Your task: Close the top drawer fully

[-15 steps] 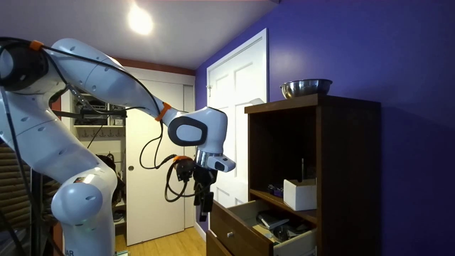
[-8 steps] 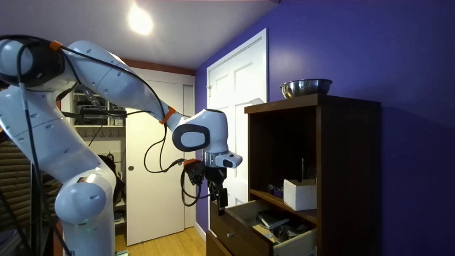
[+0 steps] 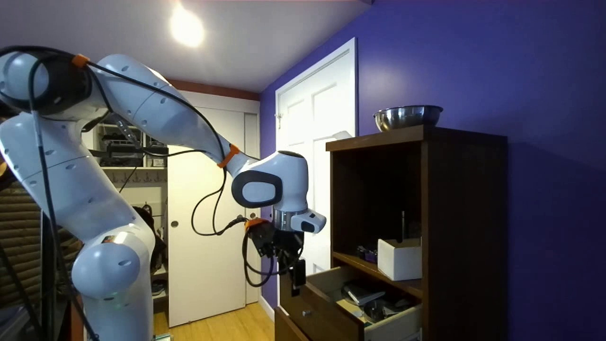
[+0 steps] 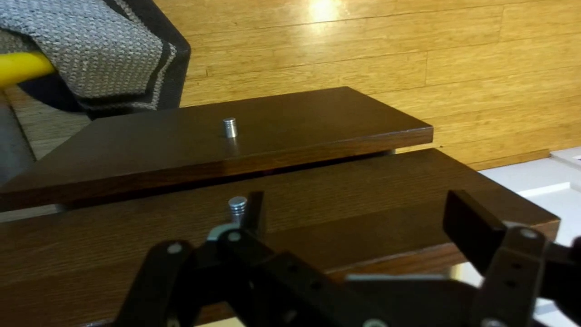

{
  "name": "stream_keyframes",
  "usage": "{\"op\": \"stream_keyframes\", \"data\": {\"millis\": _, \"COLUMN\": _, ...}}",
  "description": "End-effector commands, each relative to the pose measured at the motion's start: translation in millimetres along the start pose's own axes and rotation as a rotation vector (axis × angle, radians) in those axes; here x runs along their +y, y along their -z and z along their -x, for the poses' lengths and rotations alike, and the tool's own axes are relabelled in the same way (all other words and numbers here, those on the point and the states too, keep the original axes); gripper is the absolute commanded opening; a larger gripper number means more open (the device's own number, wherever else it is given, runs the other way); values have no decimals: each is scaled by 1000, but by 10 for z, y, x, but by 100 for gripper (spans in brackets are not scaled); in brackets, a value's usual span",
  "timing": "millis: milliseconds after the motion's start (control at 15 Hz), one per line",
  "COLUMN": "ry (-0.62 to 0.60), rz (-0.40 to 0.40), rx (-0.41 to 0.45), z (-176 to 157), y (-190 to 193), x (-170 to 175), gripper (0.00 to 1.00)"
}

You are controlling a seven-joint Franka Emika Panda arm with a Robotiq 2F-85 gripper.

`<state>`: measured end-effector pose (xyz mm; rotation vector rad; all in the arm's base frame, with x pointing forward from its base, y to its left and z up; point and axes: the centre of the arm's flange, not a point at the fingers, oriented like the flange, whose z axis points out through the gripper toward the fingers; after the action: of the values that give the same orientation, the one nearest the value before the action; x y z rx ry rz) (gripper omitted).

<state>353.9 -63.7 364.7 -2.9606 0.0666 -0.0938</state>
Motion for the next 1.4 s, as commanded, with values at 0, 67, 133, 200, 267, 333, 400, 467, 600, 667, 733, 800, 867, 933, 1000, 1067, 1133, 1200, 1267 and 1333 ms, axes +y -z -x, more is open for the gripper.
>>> {"op": "stream_keyframes", "data": {"millis": 0, "ry": -11, "rz": 47, "rx": -2, "z": 51, "y": -341, "x": -27, "gripper": 100}}
{"op": "stream_keyframes", "data": {"millis": 67, "ry": -15, "rz": 59, "rx": -1, "z": 28, "y": -387, "x": -13, "gripper": 100}}
{"op": "stream_keyframes", "data": {"millis": 133, "ry": -19, "rz": 75, "rx": 12, "z": -6, "y": -420, "x": -6, "gripper": 100}}
{"op": "stream_keyframes", "data": {"millis": 200, "ry": -30, "rz": 82, "rx": 37, "z": -50, "y": -441, "x": -1, "gripper": 100}}
{"op": "stream_keyframes", "data": {"millis": 267, "ry": -41, "rz": 80, "rx": 64, "z": -91, "y": -451, "x": -11, "gripper": 100}}
{"op": "stream_keyframes", "data": {"millis": 333, "ry": -54, "rz": 66, "rx": 98, "z": -139, "y": -444, "x": -39, "gripper": 100}}
{"op": "stream_keyframes", "data": {"millis": 400, "ry": -65, "rz": 58, "rx": 136, "z": -194, "y": -430, "x": -81, "gripper": 100}}
{"op": "stream_keyframes", "data": {"millis": 467, "ry": -74, "rz": 47, "rx": 173, "z": -248, "y": -420, "x": -138, "gripper": 100}}
{"op": "stream_keyframes", "data": {"millis": 600, "ry": -94, "rz": 24, "rx": 236, "z": -360, "y": -433, "x": -281, "gripper": 100}}
{"op": "stream_keyframes", "data": {"millis": 667, "ry": -105, "rz": 10, "rx": 265, "z": -421, "y": -454, "x": -366, "gripper": 100}}
{"op": "stream_keyframes", "data": {"millis": 733, "ry": -115, "rz": -1, "rx": 287, "z": -473, "y": -482, "x": -443, "gripper": 100}}
{"op": "stream_keyframes", "data": {"millis": 800, "ry": -128, "rz": -11, "rx": 312, "z": -534, "y": -507, "x": -545, "gripper": 100}}
{"op": "stream_keyframes", "data": {"millis": 867, "ry": -136, "rz": -17, "rx": 333, "z": -585, "y": -545, "x": -619, "gripper": 100}}
{"op": "stream_keyframes", "data": {"millis": 933, "ry": -148, "rz": -23, "rx": 355, "z": -627, "y": -576, "x": -704, "gripper": 100}}
{"op": "stream_keyframes", "data": {"millis": 1000, "ry": -162, "rz": -29, "rx": 378, "z": -681, "y": -609, "x": -781, "gripper": 100}}
{"op": "stream_keyframes", "data": {"millis": 1067, "ry": -176, "rz": -32, "rx": 401, "z": -724, "y": -632, "x": -841, "gripper": 100}}
{"op": "stream_keyframes", "data": {"millis": 1133, "ry": -196, "rz": -31, "rx": 420, "z": -799, "y": -674, "x": -875, "gripper": 100}}
{"op": "stream_keyframes", "data": {"millis": 1200, "ry": -214, "rz": -29, "rx": 438, "z": -860, "y": -706, "x": -887, "gripper": 100}}
{"op": "stream_keyframes", "data": {"millis": 1267, "ry": -229, "rz": -24, "rx": 458, "z": -917, "y": -738, "x": -887, "gripper": 100}}
{"op": "stream_keyframes", "data": {"millis": 1333, "ry": -246, "rz": -17, "rx": 478, "z": -987, "y": -763, "x": -875, "gripper": 100}}
